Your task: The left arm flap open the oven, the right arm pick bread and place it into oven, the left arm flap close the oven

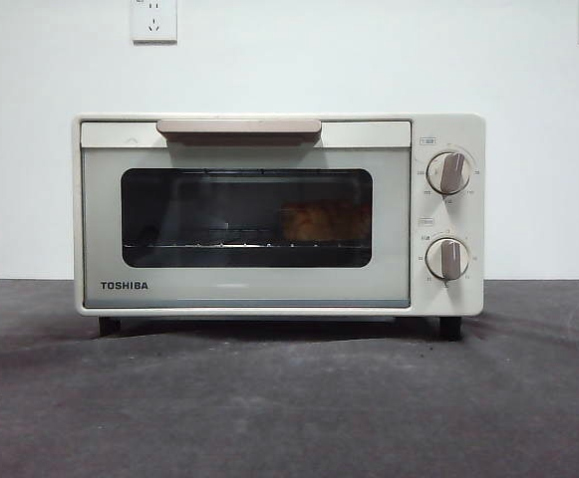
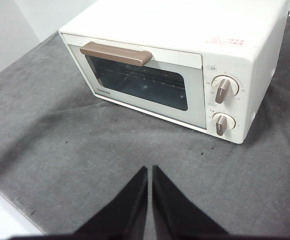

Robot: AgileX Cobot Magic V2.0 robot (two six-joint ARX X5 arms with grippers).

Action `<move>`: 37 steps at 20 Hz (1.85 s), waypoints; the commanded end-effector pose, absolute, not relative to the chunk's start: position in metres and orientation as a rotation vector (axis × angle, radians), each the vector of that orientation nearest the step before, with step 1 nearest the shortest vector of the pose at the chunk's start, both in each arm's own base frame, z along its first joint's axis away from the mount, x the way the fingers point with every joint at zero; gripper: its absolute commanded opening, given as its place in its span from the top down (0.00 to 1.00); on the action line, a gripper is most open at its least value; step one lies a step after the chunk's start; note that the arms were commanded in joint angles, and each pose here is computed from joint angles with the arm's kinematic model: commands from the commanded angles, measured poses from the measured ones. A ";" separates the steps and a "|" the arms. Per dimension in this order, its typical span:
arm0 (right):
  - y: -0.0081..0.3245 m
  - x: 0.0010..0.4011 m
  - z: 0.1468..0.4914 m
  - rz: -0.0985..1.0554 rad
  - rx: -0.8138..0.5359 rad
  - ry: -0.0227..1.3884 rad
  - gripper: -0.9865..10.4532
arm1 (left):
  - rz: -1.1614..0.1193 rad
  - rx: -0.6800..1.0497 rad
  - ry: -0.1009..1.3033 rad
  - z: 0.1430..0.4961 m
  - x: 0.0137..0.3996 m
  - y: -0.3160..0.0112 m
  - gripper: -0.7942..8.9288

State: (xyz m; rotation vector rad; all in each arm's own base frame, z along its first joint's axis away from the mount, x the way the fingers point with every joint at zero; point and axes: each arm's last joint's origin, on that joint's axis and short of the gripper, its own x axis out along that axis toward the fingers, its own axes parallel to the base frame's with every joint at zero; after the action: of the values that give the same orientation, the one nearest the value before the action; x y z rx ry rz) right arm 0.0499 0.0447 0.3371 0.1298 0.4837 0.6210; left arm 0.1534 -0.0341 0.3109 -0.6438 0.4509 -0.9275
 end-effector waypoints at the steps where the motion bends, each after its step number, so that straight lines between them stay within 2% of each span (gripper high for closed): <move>1: 0.044 0.049 0.343 0.634 0.126 0.455 0.90 | -0.952 -0.575 0.386 0.319 0.152 -0.034 0.90; 10: 0.044 0.049 0.343 0.634 0.126 0.455 0.90 | -0.973 -0.561 0.363 0.323 0.144 -0.036 0.90; 15: 0.044 0.049 0.343 0.634 0.126 0.454 0.90 | -1.024 -0.513 0.273 0.326 0.124 -0.035 0.90; 20: 0.044 0.049 0.343 0.634 0.126 0.454 0.90 | -1.018 -0.392 0.088 0.296 0.107 -0.031 0.90; 24: 0.044 0.049 0.343 0.634 0.127 0.452 0.90 | -0.946 -0.304 -0.048 0.249 0.097 -0.029 0.90; 30: 0.044 0.049 0.343 0.634 0.127 0.452 0.90 | -0.792 -0.188 -0.092 0.186 0.094 -0.026 0.90; 35: 0.044 0.049 0.343 0.634 0.128 0.451 0.90 | -0.731 -0.072 -0.082 0.179 0.091 -0.024 0.90; 37: 0.044 0.049 0.343 0.635 0.128 0.451 0.90 | -0.591 -0.109 -0.039 0.174 0.092 -0.021 0.90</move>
State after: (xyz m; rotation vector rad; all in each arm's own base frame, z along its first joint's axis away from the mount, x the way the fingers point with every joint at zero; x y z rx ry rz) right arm 0.0500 0.0448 0.3375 0.1317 0.4794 0.6216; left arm 0.0893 -0.0229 0.1821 -0.1344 -0.0549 -0.6726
